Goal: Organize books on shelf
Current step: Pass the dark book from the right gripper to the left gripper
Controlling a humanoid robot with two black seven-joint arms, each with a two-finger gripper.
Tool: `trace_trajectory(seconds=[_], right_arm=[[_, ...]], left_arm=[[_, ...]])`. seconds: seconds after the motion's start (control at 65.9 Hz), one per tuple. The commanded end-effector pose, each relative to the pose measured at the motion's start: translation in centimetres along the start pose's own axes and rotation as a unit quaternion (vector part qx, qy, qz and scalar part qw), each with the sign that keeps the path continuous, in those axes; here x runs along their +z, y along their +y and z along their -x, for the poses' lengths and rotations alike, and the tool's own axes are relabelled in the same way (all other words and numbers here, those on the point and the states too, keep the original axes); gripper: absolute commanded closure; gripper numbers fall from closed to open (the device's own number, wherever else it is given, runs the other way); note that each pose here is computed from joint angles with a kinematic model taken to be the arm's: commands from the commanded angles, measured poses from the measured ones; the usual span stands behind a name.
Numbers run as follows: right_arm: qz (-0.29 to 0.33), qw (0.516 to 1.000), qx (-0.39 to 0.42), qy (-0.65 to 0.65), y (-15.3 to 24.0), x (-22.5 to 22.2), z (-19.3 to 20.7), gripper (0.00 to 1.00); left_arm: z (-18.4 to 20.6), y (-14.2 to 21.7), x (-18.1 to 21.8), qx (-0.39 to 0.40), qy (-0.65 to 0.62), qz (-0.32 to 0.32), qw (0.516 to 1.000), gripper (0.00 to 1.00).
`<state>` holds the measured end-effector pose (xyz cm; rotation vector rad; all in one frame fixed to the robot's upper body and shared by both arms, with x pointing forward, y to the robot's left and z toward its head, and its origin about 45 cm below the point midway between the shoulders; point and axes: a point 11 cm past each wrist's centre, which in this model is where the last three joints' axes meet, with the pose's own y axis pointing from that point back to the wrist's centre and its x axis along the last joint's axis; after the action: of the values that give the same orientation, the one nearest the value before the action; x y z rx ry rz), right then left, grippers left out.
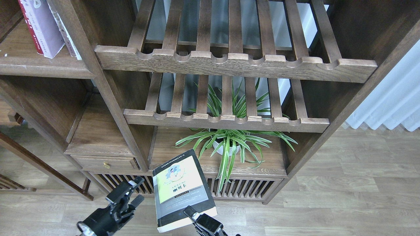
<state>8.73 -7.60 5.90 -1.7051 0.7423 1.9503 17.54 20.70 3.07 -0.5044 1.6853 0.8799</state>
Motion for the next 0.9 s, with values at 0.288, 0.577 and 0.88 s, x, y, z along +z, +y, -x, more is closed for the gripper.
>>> trace_trajectory(seconds=[0.288,0.577,0.88], right_arm=[[0.005,1.0,0.0,0.0,0.1,0.2,0.0,0.95],[0.005,1.0,0.001,-0.001,0.1,0.3,-0.1,0.95],[0.004,1.0,0.003,-0.001,0.2,0.1,-0.2,0.95]], left_arm=[[0.5,-1.9,-2.1,-0.016,0.015,-0.018,1.0,0.3],[0.4,-1.8,-2.0,-0.014,0.016,-0.011,1.0,0.65],[0.2,-1.6,-1.8,-0.009,0.01,-0.015,1.0,0.91]])
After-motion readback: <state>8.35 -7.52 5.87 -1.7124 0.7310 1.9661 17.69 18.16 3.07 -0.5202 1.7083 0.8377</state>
